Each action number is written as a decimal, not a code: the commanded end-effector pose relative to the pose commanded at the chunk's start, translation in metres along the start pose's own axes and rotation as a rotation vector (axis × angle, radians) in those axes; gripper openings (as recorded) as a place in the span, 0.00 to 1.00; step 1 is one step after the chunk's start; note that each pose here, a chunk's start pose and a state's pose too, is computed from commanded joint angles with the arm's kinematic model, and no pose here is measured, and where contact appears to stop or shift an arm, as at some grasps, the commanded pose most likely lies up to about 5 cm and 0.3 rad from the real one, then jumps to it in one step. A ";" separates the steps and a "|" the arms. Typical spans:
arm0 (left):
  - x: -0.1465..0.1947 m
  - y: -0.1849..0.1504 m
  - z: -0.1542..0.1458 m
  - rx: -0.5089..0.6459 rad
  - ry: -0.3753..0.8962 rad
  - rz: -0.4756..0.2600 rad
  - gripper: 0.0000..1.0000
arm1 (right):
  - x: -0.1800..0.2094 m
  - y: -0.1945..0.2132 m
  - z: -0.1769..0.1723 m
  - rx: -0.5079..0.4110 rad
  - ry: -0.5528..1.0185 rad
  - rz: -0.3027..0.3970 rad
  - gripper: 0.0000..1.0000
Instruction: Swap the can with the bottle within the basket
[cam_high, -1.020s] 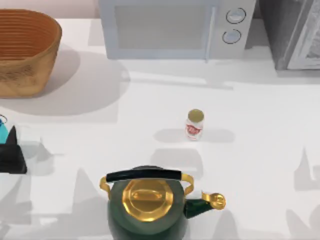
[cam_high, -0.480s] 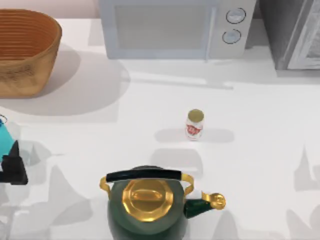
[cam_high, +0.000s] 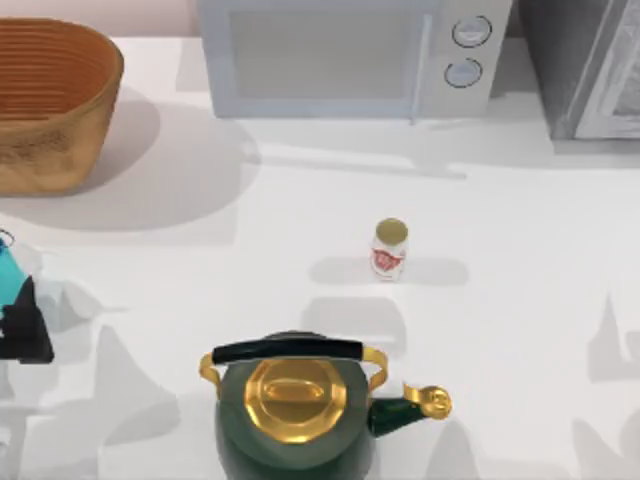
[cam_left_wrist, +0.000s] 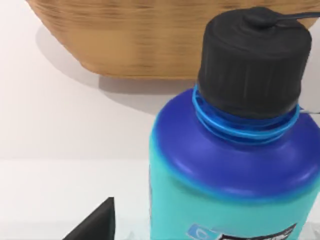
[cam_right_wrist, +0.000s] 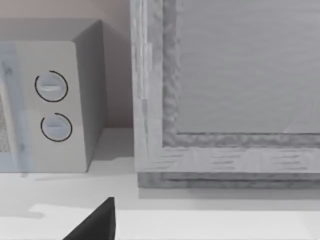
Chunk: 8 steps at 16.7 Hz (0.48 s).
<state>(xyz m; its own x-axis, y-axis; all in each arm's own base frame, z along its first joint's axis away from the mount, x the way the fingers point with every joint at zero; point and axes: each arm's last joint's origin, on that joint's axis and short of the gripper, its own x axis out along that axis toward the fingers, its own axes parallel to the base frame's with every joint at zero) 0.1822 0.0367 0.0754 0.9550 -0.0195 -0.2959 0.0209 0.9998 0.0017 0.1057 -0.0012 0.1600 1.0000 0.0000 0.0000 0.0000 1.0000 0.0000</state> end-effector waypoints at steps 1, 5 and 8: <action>0.006 0.001 0.001 0.000 -0.001 0.001 1.00 | 0.000 0.000 0.000 0.000 0.000 0.000 1.00; 0.038 0.001 0.001 0.000 -0.001 0.001 1.00 | 0.000 0.000 0.000 0.000 0.000 0.000 1.00; 0.055 0.000 0.000 0.000 -0.001 0.001 1.00 | 0.000 0.000 0.000 0.000 0.000 0.000 1.00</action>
<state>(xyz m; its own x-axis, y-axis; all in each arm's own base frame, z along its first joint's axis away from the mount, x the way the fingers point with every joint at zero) 0.2350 0.0360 0.0588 0.9553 -0.0186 -0.2951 0.0201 0.9998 0.0018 0.1057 -0.0012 0.1600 1.0000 0.0000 0.0000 0.0000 1.0000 0.0000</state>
